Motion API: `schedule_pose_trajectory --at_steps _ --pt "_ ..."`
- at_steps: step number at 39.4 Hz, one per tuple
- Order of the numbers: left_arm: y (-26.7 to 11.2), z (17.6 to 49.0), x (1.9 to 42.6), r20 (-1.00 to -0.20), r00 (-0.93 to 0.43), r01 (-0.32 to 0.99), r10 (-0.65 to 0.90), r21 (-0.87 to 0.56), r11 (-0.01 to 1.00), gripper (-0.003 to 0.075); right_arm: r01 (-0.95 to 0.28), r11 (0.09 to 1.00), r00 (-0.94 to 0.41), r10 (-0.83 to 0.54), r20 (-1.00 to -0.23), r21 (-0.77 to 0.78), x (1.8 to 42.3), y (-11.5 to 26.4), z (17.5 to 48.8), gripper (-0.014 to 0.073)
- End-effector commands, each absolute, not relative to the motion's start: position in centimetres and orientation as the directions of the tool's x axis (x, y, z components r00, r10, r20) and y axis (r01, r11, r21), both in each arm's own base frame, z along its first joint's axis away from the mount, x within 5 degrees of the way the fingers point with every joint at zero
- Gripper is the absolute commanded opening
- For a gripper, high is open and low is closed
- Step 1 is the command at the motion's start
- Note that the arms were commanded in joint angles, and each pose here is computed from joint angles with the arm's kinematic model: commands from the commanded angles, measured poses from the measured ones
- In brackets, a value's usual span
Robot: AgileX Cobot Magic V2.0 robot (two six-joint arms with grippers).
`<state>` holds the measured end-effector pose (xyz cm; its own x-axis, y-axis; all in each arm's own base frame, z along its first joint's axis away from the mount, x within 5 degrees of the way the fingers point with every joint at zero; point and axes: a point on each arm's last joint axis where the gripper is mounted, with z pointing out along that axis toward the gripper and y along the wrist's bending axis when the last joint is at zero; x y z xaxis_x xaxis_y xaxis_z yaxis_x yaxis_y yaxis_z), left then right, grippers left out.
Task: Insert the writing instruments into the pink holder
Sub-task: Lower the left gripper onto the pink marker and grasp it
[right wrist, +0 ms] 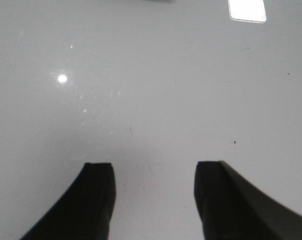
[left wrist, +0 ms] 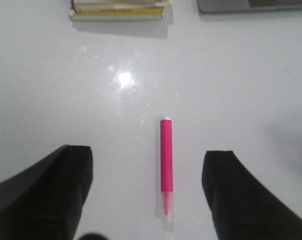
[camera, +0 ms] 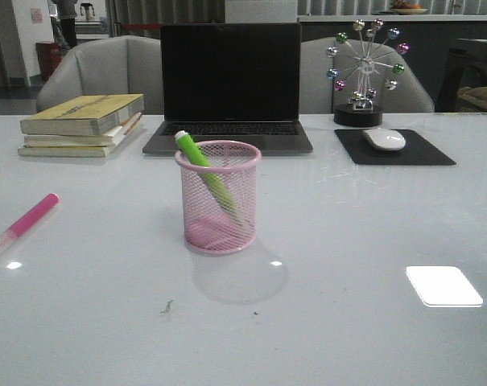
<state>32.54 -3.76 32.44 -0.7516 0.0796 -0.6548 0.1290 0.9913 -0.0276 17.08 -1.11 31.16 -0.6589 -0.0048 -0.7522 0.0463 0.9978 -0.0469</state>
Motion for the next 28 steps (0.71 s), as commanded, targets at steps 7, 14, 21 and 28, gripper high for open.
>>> schedule_pose_trajectory --at_steps 7,14,21,28 --pt "-5.6 29.8 39.7 -0.429 -0.899 0.139 0.088 -0.089 0.986 0.0510 0.047 0.997 -0.576 -0.025 -0.817 -0.064 17.3 -1.2 32.8 0.0466" --pt "-6.2 27.1 43.0 -0.323 -0.942 0.138 0.095 -0.113 0.984 0.0463 0.047 0.997 -0.576 -0.025 -0.817 -0.064 17.3 -1.2 32.8 0.0466" --pt "-6.4 26.8 43.9 -0.353 -0.931 0.137 0.088 -0.117 0.984 0.0445 0.047 0.997 -0.576 -0.025 -0.817 -0.064 17.3 -1.2 32.8 0.0466" --pt "-6.3 26.8 44.1 -0.362 -0.928 0.138 0.089 -0.110 0.984 0.0446 0.048 0.997 -0.571 -0.026 -0.821 -0.064 17.3 -1.2 32.8 0.0466"
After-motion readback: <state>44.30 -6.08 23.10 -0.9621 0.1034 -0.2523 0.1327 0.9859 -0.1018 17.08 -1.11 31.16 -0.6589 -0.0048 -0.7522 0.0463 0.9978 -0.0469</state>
